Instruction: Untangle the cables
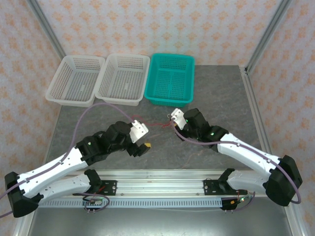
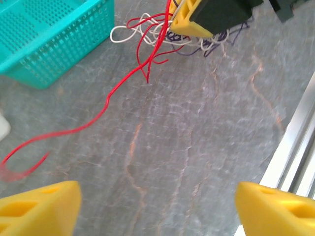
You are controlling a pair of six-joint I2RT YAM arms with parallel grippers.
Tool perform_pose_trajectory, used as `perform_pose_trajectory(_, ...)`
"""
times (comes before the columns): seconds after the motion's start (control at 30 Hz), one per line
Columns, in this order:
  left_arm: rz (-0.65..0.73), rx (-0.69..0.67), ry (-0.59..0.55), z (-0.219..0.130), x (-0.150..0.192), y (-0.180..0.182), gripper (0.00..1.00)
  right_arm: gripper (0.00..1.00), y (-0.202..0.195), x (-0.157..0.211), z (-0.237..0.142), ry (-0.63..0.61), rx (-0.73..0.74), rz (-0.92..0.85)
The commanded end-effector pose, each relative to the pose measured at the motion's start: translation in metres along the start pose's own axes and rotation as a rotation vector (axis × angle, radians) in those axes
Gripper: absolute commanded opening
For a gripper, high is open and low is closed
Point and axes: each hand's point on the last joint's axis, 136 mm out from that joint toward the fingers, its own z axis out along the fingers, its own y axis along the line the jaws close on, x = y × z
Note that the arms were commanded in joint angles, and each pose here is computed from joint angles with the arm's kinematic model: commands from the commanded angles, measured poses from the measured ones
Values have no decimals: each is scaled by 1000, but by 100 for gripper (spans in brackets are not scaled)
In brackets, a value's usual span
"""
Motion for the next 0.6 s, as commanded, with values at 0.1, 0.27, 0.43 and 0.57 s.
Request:
perform_pose_trajectory(0.1, 172, 76, 72, -5, 3, -14, 97, 0, -1, -7, -13, -14, 0, -41)
perform_pose_trajectory(0.27, 174, 70, 31, 28, -16, -18, 100, 0, 11, -12, -14, -52, -69, -35)
perform_pose_trajectory(0.43, 171, -53, 3, 69, -23, -2, 100, 0, 19, -19, -20, -91, -115, -26)
perform_pose_trajectory(0.57, 152, -176, 10, 94, -19, 17, 88, 0, 20, -19, -25, -111, -122, -17)
